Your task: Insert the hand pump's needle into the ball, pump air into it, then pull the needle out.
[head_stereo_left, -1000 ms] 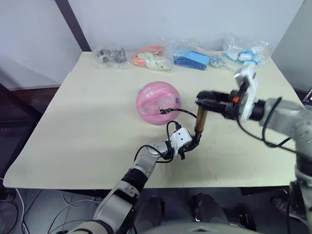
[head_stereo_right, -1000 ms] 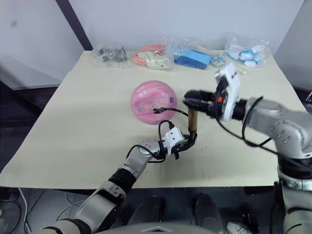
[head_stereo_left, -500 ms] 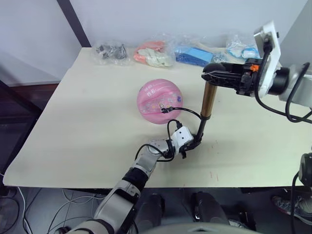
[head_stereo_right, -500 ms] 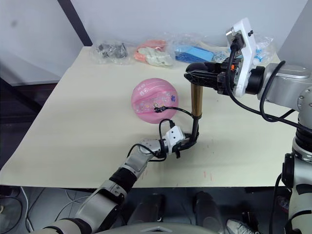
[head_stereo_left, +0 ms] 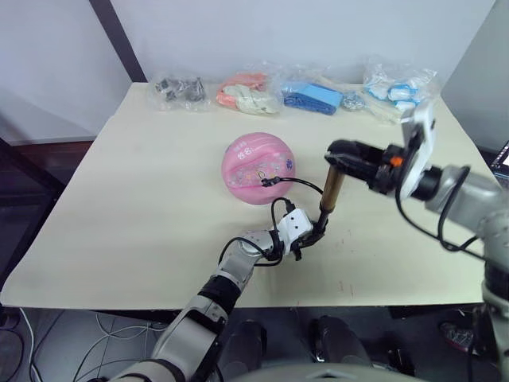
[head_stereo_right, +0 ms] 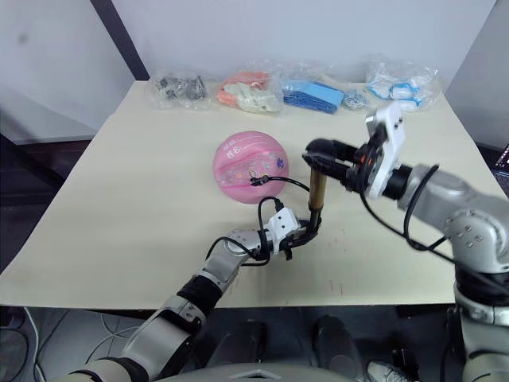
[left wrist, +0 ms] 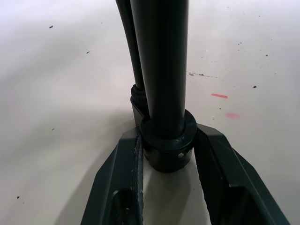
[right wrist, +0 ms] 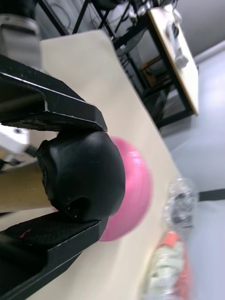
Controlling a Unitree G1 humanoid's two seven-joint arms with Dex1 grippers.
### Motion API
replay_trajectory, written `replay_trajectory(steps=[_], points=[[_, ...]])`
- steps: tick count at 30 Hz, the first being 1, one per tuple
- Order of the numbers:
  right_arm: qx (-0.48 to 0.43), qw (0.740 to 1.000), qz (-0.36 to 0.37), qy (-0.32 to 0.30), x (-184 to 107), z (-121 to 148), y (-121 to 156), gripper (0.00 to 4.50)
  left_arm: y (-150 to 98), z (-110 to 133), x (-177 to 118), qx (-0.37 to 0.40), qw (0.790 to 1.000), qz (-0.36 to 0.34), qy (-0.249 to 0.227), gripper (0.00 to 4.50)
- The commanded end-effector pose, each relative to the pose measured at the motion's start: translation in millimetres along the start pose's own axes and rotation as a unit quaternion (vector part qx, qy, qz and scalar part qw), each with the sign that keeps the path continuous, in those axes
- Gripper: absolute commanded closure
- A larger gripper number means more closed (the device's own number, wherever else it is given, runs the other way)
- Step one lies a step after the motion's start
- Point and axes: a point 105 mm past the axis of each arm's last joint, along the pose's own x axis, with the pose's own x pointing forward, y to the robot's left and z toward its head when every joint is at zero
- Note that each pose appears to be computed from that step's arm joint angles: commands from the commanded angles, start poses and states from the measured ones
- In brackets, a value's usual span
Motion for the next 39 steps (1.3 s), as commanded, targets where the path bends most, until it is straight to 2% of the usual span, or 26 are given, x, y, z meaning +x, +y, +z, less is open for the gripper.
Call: replay_trajectory(steps=[1, 3, 4, 7, 11, 20, 25, 33, 38, 39], points=[[0.041, 0.994, -0.032, 0.101, 6, -76, -7, 2.69, -26, -70, -19, -0.050, 0.990, -0.032, 0.125, 3.43], [0.064, 0.987, -0.041, 0.142, 8, -118, -5, 2.71, -26, -69, -18, -0.050, 0.991, -0.032, 0.124, 3.43], [0.069, 0.985, -0.041, 0.152, 9, -127, -3, 2.72, -26, -69, -18, -0.050, 0.991, -0.032, 0.123, 3.43], [0.061, 0.987, -0.037, 0.143, 9, -127, -3, 2.72, -25, -69, -18, -0.050, 0.991, -0.030, 0.124, 3.43], [0.032, 0.993, -0.046, 0.102, 3, -92, -14, 2.72, -25, -69, -19, -0.051, 0.990, -0.030, 0.124, 3.43], [-0.045, 0.998, -0.038, -0.032, -14, 46, -20, 2.72, -26, -70, -18, -0.053, 0.990, -0.030, 0.125, 3.43], [-0.069, 0.994, -0.020, -0.082, -27, 105, -10, 2.72, -27, -70, -18, -0.054, 0.990, -0.031, 0.126, 3.43], [-0.098, 0.988, -0.007, -0.116, -40, 156, 5, 2.72, -27, -72, -18, -0.055, 0.990, -0.031, 0.127, 3.43], [-0.108, 0.988, -0.013, -0.108, -40, 157, 5, 2.72, -27, -72, -18, -0.056, 0.990, -0.030, 0.127, 3.43], [-0.105, 0.990, -0.018, -0.095, -38, 148, 2, 2.72, -27, -72, -18, -0.056, 0.990, -0.030, 0.127, 3.43]])
